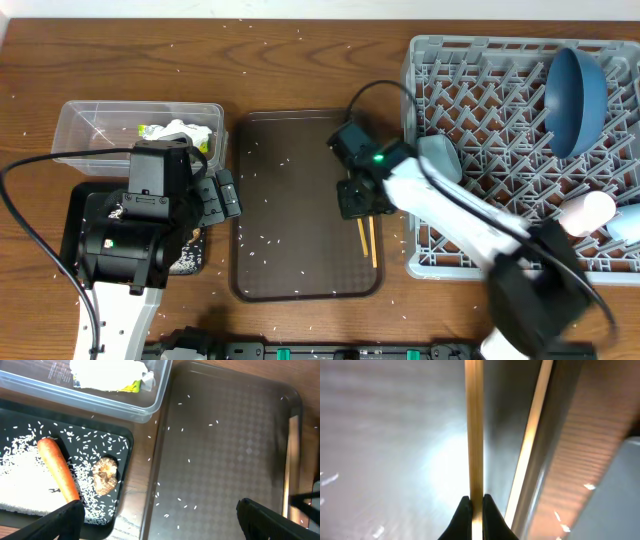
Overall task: Sort waste into correct bins and load items into the dishwasher rack
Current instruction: 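Grasp the wooden chopsticks with right gripper and lift them, then carry the chopsticks into the rack and stand them upright with right gripper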
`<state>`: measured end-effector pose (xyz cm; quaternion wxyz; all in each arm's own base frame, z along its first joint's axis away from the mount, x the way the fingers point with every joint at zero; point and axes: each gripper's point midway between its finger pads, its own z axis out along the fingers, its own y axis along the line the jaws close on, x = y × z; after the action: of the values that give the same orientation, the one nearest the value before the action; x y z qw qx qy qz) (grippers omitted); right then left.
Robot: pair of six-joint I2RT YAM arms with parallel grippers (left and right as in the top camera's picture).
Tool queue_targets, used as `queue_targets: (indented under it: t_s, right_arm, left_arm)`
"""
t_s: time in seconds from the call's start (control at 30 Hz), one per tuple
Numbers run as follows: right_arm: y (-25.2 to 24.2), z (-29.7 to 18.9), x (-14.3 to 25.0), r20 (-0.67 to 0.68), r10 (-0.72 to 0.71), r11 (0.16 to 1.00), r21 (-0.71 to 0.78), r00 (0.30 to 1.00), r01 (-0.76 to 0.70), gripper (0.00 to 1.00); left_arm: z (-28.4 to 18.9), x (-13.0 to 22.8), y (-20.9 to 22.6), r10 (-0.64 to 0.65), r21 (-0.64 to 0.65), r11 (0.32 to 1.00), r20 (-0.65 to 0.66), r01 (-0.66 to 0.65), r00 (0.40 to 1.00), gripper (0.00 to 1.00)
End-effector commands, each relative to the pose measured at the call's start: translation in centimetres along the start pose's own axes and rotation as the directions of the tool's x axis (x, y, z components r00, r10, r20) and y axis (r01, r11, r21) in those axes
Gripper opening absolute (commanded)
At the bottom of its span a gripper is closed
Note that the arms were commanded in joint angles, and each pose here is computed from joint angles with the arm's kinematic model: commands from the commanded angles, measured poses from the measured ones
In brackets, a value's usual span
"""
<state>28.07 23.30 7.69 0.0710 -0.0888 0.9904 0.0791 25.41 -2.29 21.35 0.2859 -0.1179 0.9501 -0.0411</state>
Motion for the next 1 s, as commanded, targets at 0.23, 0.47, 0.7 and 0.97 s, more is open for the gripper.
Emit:
queue_targets:
  t_s: [0.23, 0.47, 0.7, 0.97]
  right_arm:
    - [-9.0, -14.8, -1.9, 0.352, 0.002, 0.99, 0.13, 0.936, -0.052, 0.01]
    - [-20.8, -18.4, -1.0, 0.386, 0.056, 0.908, 0.364, 0.921, -0.207, 0.01]
    - [-26.2, -16.1, -1.7, 0.291, 0.066, 0.879, 0.436, 0.955, -0.193, 0.01]
    - [-28.2, -10.4, -1.7, 0.113, 0.122, 0.876, 0.455, 0.986, -0.16, 0.01]
  left_arm:
    - [-0.3, -0.4, 0.1, 0.003, -0.005, 1.0, 0.01, -0.003, 1.0, 0.98]
    - [-0.3, -0.4, 0.1, 0.003, -0.005, 1.0, 0.01, -0.003, 1.0, 0.98]
    - [-0.3, -0.4, 0.1, 0.003, -0.005, 1.0, 0.01, -0.003, 1.0, 0.98]
    - [-0.3, -0.4, 0.1, 0.003, -0.005, 1.0, 0.01, -0.003, 1.0, 0.98]
